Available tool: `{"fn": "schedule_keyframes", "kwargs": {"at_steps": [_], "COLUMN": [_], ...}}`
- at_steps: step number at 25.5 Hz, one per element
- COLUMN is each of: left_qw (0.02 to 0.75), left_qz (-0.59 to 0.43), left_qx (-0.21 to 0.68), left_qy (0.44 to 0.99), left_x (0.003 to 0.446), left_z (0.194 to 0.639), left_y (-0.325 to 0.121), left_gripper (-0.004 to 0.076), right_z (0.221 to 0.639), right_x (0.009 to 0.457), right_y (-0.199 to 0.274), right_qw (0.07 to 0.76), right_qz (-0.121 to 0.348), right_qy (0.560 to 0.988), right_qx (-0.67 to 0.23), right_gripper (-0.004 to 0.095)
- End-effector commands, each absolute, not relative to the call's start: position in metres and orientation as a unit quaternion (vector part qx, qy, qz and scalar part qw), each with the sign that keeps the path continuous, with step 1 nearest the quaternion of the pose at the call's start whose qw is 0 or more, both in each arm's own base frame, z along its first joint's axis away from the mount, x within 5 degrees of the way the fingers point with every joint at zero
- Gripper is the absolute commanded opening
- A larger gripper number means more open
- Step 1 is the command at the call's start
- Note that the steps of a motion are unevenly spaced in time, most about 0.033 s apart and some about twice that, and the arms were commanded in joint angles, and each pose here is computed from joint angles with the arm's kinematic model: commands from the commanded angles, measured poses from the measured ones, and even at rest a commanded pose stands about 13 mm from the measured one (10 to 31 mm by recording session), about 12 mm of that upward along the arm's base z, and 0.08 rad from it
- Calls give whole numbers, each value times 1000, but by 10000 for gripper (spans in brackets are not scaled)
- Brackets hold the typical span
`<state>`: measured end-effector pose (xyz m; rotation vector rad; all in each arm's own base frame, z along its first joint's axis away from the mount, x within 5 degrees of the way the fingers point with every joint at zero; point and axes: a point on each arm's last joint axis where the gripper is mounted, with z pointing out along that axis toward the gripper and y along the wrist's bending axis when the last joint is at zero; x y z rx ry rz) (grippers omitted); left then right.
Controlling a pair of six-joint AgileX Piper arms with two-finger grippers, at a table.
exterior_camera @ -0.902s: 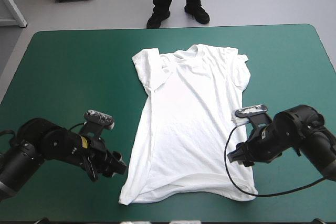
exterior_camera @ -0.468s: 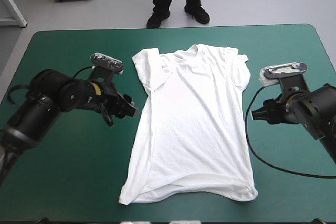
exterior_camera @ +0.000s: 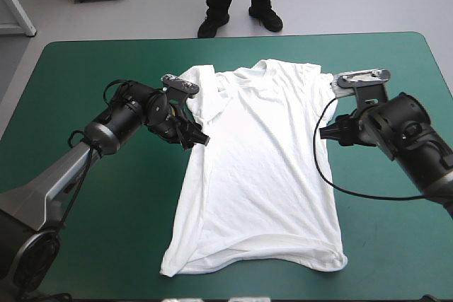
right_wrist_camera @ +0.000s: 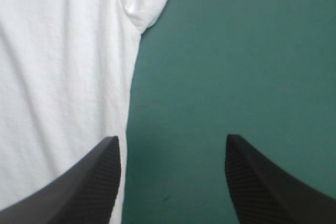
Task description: Fold the cloth
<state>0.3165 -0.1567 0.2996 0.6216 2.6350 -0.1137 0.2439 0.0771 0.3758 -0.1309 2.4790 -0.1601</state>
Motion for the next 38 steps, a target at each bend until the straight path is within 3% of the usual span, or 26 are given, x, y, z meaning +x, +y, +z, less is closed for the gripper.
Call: {"fn": "schedule_keyframes", "kwargs": {"at_steps": [1, 4, 19, 21, 27, 32, 38], "left_qw": [265, 252, 162, 155, 132, 135, 132], "left_qz": [-60, -70, -87, -93, -98, -98, -99], "left_qx": [212, 219, 220, 217, 212, 212, 212], "left_qy": [939, 940, 958, 959, 963, 963, 963], "left_x": [329, 339, 371, 372, 377, 378, 377], "left_z": [312, 301, 238, 232, 211, 210, 210], "left_y": [-156, -161, -183, -185, -189, -190, -190], "left_gripper": [483, 483, 479, 420, 1, -10, -10], "right_z": [383, 374, 363, 354, 319, 302, 273], "right_x": [260, 276, 301, 308, 331, 345, 360], "right_y": [77, 70, 56, 58, 68, 76, 81], "right_qw": [352, 336, 308, 293, 248, 241, 208], "right_qz": [-22, 1, -24, -28, -13, 12, 11], "right_qy": [935, 942, 951, 955, 968, 970, 977], "right_qx": [-38, -26, -30, -33, -39, -36, -46], "right_gripper": [559, 559, 549, 550, 550, 550, 549]}}
